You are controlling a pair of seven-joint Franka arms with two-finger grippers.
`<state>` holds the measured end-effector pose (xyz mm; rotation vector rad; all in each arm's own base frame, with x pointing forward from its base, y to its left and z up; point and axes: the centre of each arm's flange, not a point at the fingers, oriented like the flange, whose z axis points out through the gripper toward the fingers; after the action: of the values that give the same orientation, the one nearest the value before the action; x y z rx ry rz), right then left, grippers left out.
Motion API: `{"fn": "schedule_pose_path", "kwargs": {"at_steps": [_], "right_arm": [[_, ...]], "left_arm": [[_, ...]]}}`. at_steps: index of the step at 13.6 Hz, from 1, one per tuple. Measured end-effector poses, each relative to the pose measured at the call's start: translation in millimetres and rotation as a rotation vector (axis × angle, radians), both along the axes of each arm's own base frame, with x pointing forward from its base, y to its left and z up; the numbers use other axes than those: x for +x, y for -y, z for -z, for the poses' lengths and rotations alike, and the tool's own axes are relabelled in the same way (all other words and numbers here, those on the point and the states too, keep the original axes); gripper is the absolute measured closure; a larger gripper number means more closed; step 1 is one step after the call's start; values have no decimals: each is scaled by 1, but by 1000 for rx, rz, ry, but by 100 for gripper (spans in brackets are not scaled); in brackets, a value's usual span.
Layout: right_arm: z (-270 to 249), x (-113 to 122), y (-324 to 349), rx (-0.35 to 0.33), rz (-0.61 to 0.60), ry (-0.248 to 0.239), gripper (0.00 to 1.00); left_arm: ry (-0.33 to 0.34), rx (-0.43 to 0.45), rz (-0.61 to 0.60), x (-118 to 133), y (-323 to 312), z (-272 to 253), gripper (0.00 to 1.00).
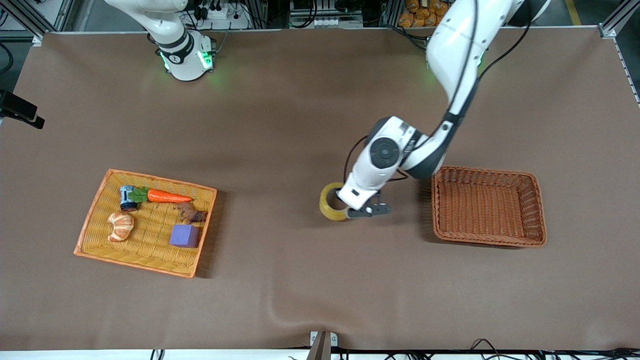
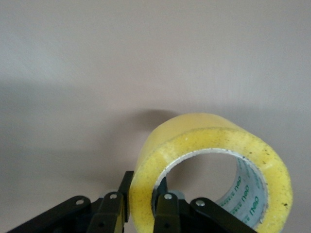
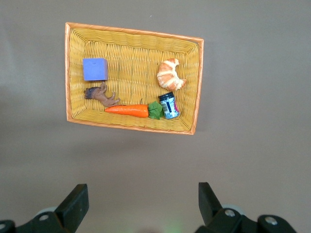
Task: Transfer tape with both arms
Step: 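Carry the tape roll with the left gripper into the brown basket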
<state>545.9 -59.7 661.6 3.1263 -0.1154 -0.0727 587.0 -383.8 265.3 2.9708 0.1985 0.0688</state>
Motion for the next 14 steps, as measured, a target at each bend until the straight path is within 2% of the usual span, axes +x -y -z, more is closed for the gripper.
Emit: {"fn": "schedule_pose_path", "kwargs": {"at_steps": [3,6,11,14], "right_arm": [[0,0,-2,0,-4,0,0],[0,0,-2,0,-4,-1,0],[3,1,-2,1,-5,-5,0],[4,1,-2,1,-5,-4,0]], "left_arm": [[60,6,18,23,-71,-55,78],[81,28,56,28,-126,-73,78],[22,81,149,32,-231,-56,78],[-40,94,182,30,-305,-38,78]]}}
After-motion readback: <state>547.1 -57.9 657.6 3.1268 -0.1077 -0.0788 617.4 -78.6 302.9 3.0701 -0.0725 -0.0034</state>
